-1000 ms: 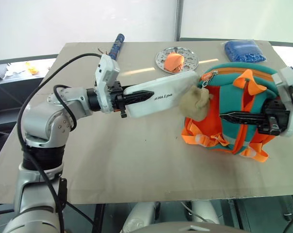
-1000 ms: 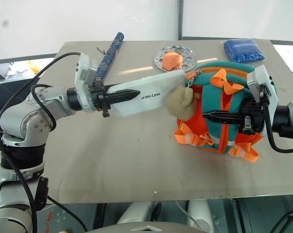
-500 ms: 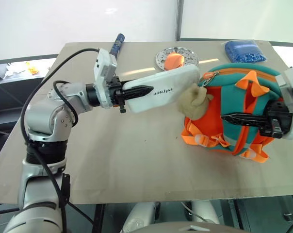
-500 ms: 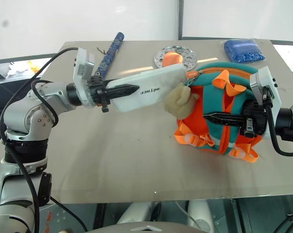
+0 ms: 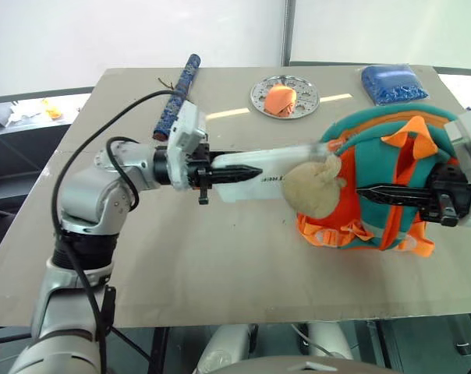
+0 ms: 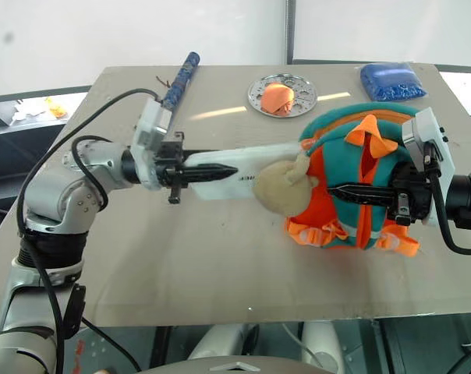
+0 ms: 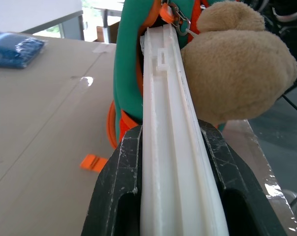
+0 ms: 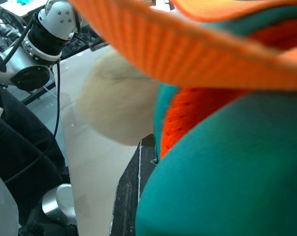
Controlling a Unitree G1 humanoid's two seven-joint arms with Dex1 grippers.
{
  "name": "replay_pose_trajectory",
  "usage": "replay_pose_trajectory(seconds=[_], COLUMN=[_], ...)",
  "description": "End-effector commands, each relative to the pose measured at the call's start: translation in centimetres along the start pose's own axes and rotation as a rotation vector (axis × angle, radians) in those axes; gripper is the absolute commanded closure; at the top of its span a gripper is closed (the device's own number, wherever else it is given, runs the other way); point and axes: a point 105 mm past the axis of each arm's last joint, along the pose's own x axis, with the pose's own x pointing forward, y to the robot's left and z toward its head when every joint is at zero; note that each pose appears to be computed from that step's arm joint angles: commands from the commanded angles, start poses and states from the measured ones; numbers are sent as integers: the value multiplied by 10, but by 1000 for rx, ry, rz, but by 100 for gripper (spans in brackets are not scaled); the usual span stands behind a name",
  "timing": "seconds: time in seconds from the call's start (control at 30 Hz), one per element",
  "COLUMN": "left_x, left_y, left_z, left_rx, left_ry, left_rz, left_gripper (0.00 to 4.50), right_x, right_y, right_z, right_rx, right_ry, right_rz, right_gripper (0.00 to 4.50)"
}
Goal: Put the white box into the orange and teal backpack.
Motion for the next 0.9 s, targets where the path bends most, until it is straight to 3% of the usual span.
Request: replay_pose_trajectory(seconds=[0.03,0.2,0.47,0.63,0.73,0.8,0.83,0.9], left_x=[20,60,145,171,185,186,181,165], left_y=[-14,-19,-7,-10,-5,-7,-6,1], left_z=[6,2,2,7,-12,-17,-15,-8], left_rx=[102,109,13,-40,2,-13,-43,-63], left_ry=[9,7,4,14,84,70,41,6], left_rz=[-118,-186,-69,-121,-121,-152,-159,-136], left_gripper=[377,377,377,377,377,275,261,167], right_x=[-4,5,24,32,34,32,30,27], right_y=[9,16,28,31,30,25,21,16], right_z=[15,14,17,19,20,20,20,19], right_rx=[-81,-105,-129,-122,-116,-116,-116,-111], right_ry=[-36,-18,-52,-77,-101,-119,-125,-126], right_rz=[0,35,85,97,85,31,-6,-51], right_gripper=[446,446,446,446,446,450,450,450])
